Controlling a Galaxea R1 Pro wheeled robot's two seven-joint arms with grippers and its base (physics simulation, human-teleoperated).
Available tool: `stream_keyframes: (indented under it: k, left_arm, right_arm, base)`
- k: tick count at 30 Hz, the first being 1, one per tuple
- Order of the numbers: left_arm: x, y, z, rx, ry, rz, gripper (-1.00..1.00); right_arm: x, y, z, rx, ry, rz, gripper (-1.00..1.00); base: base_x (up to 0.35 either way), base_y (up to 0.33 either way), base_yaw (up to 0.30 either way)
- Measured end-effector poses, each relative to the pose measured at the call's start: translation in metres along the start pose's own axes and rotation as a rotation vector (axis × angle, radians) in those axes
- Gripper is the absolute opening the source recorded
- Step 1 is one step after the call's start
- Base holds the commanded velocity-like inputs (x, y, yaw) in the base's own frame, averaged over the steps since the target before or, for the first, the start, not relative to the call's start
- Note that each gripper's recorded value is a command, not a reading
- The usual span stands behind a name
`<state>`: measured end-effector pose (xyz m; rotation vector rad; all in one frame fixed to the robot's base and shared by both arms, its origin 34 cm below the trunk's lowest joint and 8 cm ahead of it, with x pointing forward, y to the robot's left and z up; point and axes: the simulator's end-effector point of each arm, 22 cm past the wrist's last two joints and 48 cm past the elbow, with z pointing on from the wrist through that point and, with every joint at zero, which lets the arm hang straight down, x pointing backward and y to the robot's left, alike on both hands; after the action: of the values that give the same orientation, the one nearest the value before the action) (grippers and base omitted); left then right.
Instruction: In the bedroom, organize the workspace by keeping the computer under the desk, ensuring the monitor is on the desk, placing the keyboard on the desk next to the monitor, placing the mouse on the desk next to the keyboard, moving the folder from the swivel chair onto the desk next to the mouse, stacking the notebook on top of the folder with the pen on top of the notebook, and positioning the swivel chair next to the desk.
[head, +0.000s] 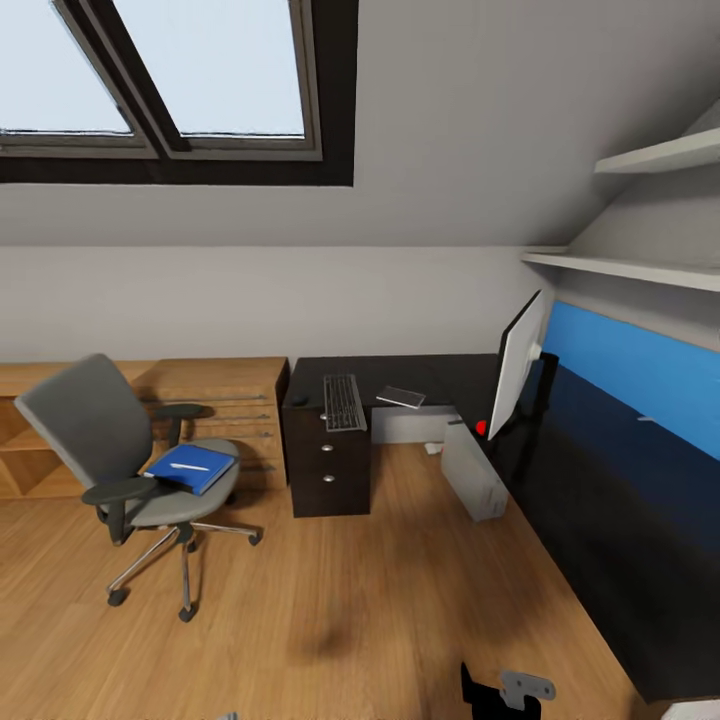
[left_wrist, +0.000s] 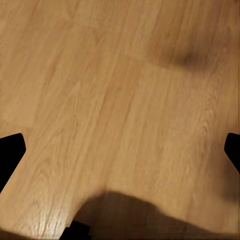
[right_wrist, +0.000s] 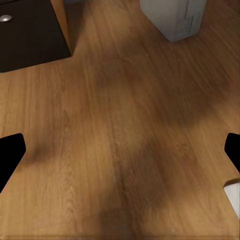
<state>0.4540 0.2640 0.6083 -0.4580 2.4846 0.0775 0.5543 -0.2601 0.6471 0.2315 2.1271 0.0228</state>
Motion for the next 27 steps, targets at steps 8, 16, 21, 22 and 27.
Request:
stream_keyframes:
  k: [8,16,21,22,27]
  left_arm:
    - [-0.005,-0.002,-0.01,0.002,0.001,-0.001,1.0]
    - [-0.01,-0.002,-0.019,0.001,0.002,-0.002,1.0]
    - [-0.011,-0.002,-0.021,0.001,0.004,-0.001,1.0]
    - [-0.01,-0.002,-0.021,0.0,0.004,-0.001,1.0]
    - [-0.009,-0.002,-0.022,-0.001,0.008,0.0,1.0]
  right_arm:
    - [-0.009,0.001,-0.007,-0.001,0.0,0.0,1.0]
    - [-0.016,0.009,-0.014,-0.007,0.001,0.006,1.0]
    - [-0.017,0.011,-0.016,-0.008,0.004,0.006,1.0]
    - [-0.017,0.011,-0.016,-0.009,0.006,0.006,1.0]
    - [-0.014,0.02,-0.017,-0.019,0.014,0.009,1.0]
  base:
    - [-0.004,0.0,0.01]
    - [-0.001,0.0,0.207]
    - [-0.09,-0.004,0.254]
    - [-0.223,-0.038,0.227]
    - [-0.284,-0.069,0.191]
